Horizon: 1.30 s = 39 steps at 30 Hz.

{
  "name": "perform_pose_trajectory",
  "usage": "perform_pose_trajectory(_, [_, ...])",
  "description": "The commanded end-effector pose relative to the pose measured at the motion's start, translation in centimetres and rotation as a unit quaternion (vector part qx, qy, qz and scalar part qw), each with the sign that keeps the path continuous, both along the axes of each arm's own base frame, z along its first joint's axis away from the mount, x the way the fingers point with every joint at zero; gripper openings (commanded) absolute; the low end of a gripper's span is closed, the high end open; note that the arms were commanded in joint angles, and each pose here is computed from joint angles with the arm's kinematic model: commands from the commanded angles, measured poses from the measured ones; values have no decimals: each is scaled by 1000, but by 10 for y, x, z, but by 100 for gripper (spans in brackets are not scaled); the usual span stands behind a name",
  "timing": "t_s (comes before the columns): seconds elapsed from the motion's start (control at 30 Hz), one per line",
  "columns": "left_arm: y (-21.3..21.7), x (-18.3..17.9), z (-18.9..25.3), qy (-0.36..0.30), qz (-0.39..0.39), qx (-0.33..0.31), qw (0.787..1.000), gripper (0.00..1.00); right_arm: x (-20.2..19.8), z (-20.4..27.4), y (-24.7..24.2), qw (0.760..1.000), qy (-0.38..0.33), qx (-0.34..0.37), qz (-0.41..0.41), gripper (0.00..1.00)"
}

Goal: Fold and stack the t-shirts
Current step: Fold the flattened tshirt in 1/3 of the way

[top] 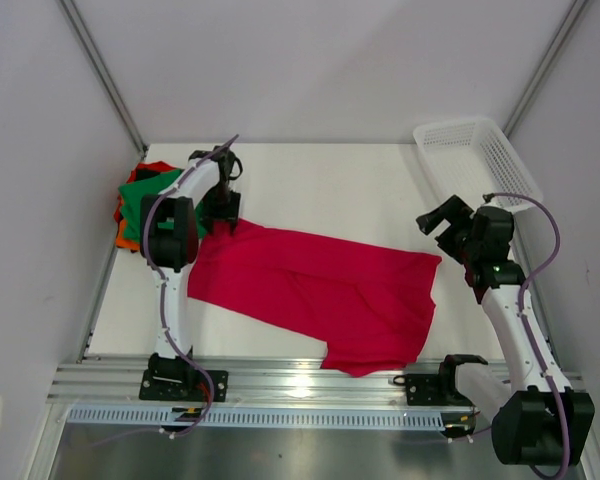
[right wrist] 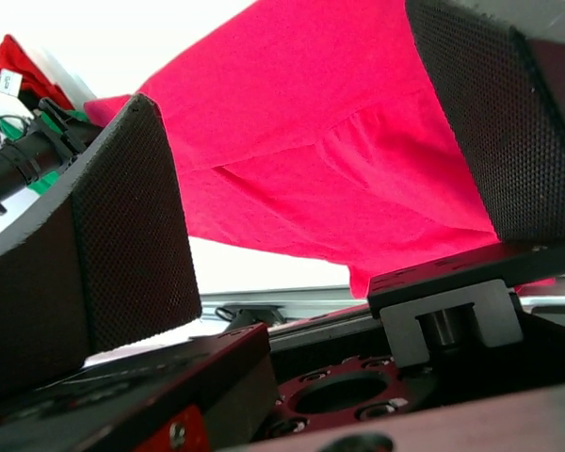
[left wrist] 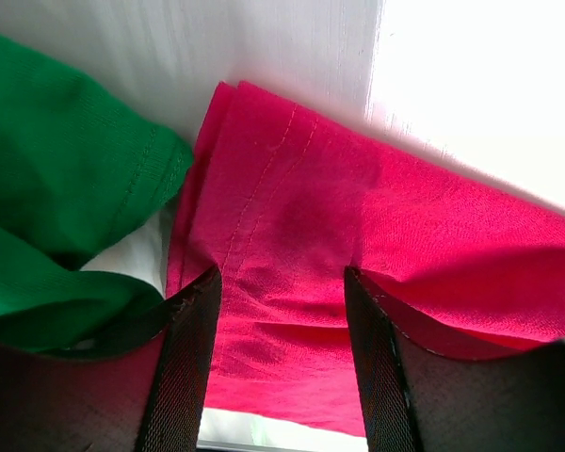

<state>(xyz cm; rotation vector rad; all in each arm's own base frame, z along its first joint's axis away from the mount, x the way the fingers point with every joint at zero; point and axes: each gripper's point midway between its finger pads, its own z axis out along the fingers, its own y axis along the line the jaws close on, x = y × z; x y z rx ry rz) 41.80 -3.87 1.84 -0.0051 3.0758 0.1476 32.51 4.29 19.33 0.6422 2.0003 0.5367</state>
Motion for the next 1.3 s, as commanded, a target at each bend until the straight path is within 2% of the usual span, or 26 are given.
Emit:
perform_pose_trajectory(0.0, [10, 16, 18, -47, 17, 17, 999, 58, 3, 26, 6, 999, -49, 6, 17, 99])
perform_pose_trajectory(0.1, [6, 16, 50, -80, 19, 6, 997, 58, 0, 14, 29, 995, -53, 54, 67, 99])
perform_pose_trajectory(0.2, [3, 19, 94, -126, 18, -5, 992, 58, -3, -25, 32, 995, 16, 85, 44, 99])
perform_pose_trajectory(0.27, [-2, 19, 132, -164, 17, -21, 986, 59, -14, -55, 39, 993, 87, 77, 34, 99])
perform_pose_trajectory(0.37, [-12, 17, 172, -209, 19, -54, 976, 60, -29, -79, 48, 987, 146, 60, 38, 99])
perform_pose_trajectory(0.53, [-44, 2, 246, -280, 3, -155, 947, 62, -47, -114, 50, 975, 217, 29, 47, 99])
perform_pose_trajectory(0.7, [-57, -16, 274, -298, -12, -184, 936, 63, -55, -151, 45, 961, 269, -8, 55, 99])
perform_pose_trajectory(0.8, [-68, -32, 292, -306, -26, -212, 928, 63, -47, -165, 42, 959, 277, -22, 53, 99])
perform_pose_trajectory(0.9, [-82, -51, 318, -330, -50, -249, 909, 63, -29, -168, 41, 961, 269, -33, 48, 99])
perform_pose_trajectory(0.97, [-93, -64, 338, -349, -69, -279, 892, 63, -28, -181, 33, 953, 296, -53, 32, 99])
perform_pose_trajectory(1.07, [-97, -79, 357, -370, -85, -296, 876, 65, -21, -186, 22, 944, 319, -82, 9, 99])
perform_pose_trajectory(1.27, [-80, -86, 359, -384, -79, -254, 884, 65, -13, -180, 2, 940, 321, -112, -31, 99])
